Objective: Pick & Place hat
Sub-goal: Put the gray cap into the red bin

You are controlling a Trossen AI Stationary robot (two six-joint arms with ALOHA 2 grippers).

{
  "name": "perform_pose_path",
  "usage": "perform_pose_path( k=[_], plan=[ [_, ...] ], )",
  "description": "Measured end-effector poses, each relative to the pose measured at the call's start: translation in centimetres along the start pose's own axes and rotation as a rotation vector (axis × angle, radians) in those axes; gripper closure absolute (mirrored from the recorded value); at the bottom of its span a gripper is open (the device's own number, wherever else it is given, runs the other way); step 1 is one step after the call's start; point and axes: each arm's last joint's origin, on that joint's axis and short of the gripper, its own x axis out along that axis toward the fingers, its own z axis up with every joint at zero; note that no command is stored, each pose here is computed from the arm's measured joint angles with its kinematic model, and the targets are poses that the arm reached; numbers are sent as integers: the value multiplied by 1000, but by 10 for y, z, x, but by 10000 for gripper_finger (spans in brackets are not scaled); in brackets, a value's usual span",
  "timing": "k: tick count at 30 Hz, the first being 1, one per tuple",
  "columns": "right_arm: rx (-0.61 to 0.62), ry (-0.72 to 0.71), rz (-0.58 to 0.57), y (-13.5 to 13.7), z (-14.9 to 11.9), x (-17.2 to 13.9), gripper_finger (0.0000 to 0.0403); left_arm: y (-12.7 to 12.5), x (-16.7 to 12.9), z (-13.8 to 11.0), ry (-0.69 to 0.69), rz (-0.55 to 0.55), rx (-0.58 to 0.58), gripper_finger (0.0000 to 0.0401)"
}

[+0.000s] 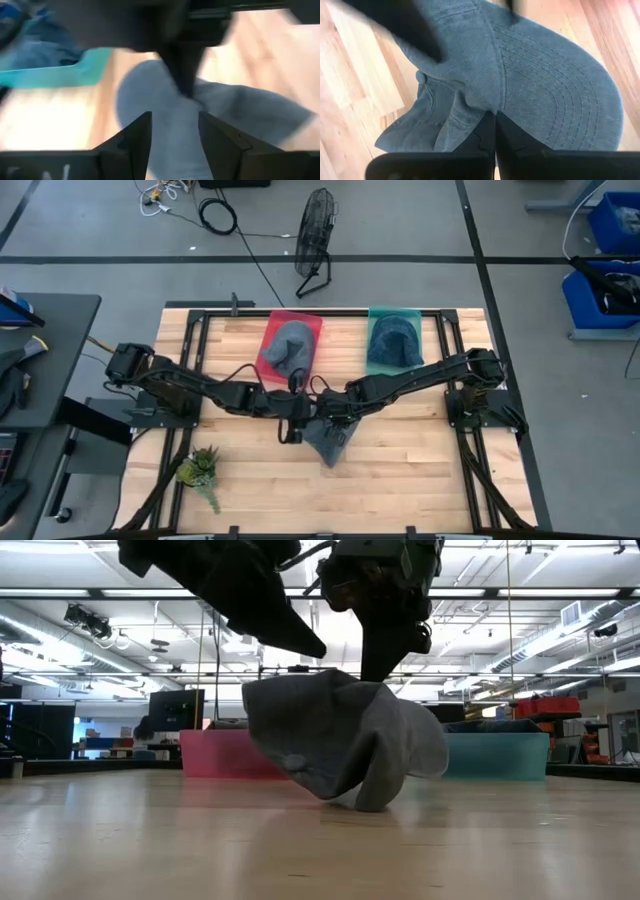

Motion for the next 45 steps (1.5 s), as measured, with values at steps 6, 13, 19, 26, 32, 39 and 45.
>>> perform_pose_path(
  k=[6, 13, 19, 26, 32, 39, 45],
  plan=[
    [-5, -3, 0, -2, 2, 0, 403, -13, 7, -7, 29, -62, -57, 236],
    [-4, -23, 21, -1, 4, 1, 403, -13, 14, -12, 58, -9, -74, 236],
    [-29, -49, 36, 1, 7, 1, 403, -11, 14, -15, 80, -7, -71, 238],
    [-67, -85, 21, 1, 9, 1, 403, -10, 14, -17, 103, -5, -44, 318],
    [-76, -102, -2, 0, 10, 1, 403, -10, 14, -17, 110, -5, -13, 391],
    [-93, -84, -39, -2, 8, 1, 382, -7, 11, -17, 116, -1, 35, 397],
    [-141, -61, -59, -8, 9, -3, 324, 9, -2, -12, 123, 32, 9, 397]
  ],
)
